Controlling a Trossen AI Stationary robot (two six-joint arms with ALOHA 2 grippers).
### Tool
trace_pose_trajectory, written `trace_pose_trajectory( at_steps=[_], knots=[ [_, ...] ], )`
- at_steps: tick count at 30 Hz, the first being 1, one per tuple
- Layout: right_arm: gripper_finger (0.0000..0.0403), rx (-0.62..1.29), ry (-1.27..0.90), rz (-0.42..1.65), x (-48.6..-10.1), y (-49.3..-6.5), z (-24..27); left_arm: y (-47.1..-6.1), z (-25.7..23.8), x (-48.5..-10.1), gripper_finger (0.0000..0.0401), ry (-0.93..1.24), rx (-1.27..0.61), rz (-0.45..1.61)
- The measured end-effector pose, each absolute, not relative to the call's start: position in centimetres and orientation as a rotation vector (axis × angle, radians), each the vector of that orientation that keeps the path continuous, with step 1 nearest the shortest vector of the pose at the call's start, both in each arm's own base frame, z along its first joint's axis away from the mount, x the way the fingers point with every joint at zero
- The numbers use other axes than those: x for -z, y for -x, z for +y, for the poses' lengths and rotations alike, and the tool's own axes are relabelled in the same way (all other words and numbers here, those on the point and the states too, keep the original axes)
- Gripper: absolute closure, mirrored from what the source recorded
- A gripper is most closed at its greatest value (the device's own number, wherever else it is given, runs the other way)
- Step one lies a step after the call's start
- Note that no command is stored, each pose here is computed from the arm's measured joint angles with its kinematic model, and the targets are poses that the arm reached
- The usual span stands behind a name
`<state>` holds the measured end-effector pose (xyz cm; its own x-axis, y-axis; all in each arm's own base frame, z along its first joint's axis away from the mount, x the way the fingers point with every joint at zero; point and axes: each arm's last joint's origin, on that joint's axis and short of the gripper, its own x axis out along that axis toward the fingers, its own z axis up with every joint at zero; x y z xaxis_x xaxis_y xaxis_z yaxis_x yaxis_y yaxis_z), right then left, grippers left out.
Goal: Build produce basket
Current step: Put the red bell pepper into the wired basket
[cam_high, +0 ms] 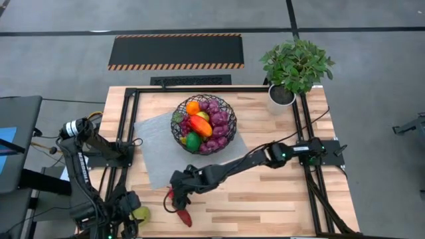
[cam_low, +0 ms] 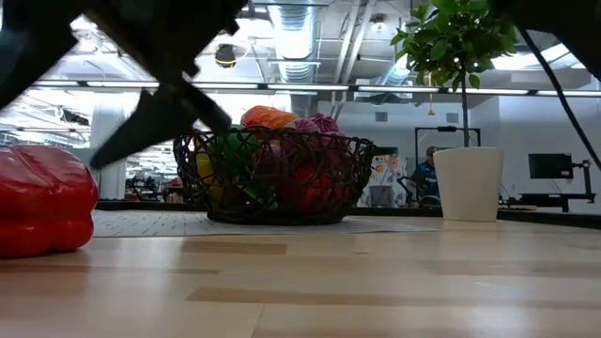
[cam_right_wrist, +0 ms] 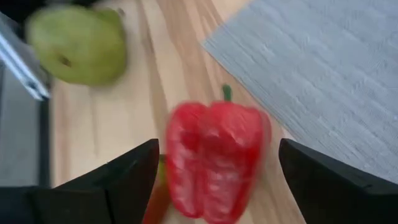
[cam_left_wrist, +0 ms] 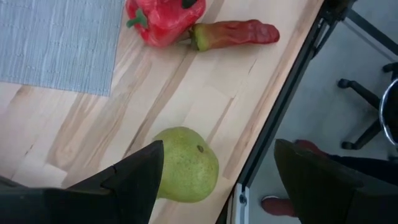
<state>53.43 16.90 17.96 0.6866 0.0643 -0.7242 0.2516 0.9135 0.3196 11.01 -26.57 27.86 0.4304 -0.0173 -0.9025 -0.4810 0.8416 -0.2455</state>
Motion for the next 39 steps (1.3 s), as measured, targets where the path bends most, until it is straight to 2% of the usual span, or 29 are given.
trace_pose_trajectory(
  at_steps=[4,9,12,17,24,27,35,39],
  knots=[
    [0.0054,0.103,-0.393,0.836,-16.4,-53.7,17.0,-11.0,-26.6,-27.7,0.0111,0.509,-0.312,1.095],
    [0.0057,0.114,-0.389,0.869,-16.1,-53.7,16.3,-11.1,-26.6,-27.6,0.0111,0.503,-0.317,1.076],
    [0.0074,0.124,-0.403,0.892,-16.0,-53.7,15.7,-11.1,-26.5,-27.7,0.0111,0.493,-0.323,1.057],
    [0.0144,0.129,-0.455,0.949,-16.0,-53.4,15.2,-11.1,-26.5,-27.7,0.0111,0.488,-0.329,1.052],
    [0.0277,0.110,-0.477,0.961,-16.3,-53.4,15.0,-11.1,-26.5,-27.7,0.0111,0.489,-0.329,1.052],
    [0.0312,0.083,-0.497,0.964,-16.4,-53.5,14.8,-11.1,-26.5,-27.7,0.0111,0.490,-0.330,1.052],
    [0.0317,0.079,-0.495,0.928,-18.6,-53.1,14.4,-11.1,-26.5,-27.7,0.0111,0.497,-0.333,1.053],
    [0.0317,0.063,-0.482,0.824,-24.2,-52.1,13.5,-11.1,-26.5,-27.7,0.0111,0.496,-0.333,1.052]
  ],
)
